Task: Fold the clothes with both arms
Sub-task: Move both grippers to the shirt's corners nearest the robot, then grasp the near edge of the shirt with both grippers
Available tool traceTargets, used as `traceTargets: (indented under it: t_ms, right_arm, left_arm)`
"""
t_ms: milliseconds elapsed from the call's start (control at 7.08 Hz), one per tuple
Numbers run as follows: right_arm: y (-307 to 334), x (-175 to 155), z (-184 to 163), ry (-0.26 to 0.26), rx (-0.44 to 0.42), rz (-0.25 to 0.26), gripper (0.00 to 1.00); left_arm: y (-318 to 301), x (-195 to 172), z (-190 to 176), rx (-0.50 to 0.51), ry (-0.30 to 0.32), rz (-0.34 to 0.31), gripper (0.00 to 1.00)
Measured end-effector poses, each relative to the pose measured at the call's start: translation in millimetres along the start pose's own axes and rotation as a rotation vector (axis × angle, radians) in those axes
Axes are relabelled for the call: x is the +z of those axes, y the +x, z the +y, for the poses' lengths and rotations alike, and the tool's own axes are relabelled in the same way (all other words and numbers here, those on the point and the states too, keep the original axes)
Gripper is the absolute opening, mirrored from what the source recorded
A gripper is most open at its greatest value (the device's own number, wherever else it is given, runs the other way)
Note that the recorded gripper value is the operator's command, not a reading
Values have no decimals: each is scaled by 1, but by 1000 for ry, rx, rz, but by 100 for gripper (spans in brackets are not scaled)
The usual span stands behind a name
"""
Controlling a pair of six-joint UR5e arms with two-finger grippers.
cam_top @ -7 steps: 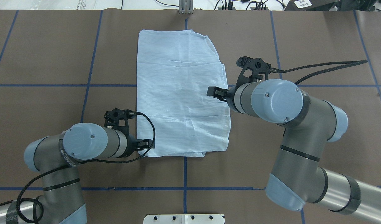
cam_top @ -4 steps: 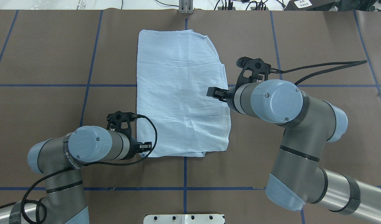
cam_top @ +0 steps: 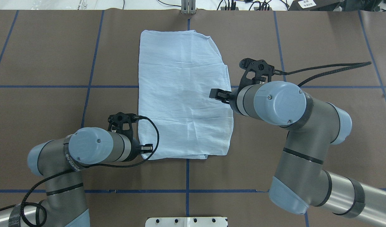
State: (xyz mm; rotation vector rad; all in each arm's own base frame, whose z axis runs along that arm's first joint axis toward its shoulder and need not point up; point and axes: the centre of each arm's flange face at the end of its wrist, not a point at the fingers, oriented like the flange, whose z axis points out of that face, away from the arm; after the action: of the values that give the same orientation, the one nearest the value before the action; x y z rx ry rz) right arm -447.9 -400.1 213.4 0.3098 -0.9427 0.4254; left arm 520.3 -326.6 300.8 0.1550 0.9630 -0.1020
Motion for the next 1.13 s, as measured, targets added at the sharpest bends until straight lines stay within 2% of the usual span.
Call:
traceTargets:
  t_ms: [141, 283, 424, 706, 848, 1130]
  right_arm:
    - [-3, -1, 8, -8, 45, -6, 91]
    - [-7, 1, 27, -23, 114, -7, 72]
    - [-11, 5, 56, -45, 218, 4, 63]
    - [-13, 21, 131, -98, 431, 89, 62]
    - [-16, 30, 162, -102, 491, 126, 62]
    - [-27, 51, 193, -86, 540, 163, 61]
  left_arm:
    - [-1, -3, -3, -2, 6, 2, 0]
    - [-2, -4, -4, -4, 9, 2, 0]
    - [-2, -4, -4, -6, 9, 2, 0]
    - [-2, -3, -2, -8, 16, 1, 0]
    - [-2, -3, -2, -8, 18, 0, 0]
    - [-2, -3, -2, -9, 20, -1, 0]
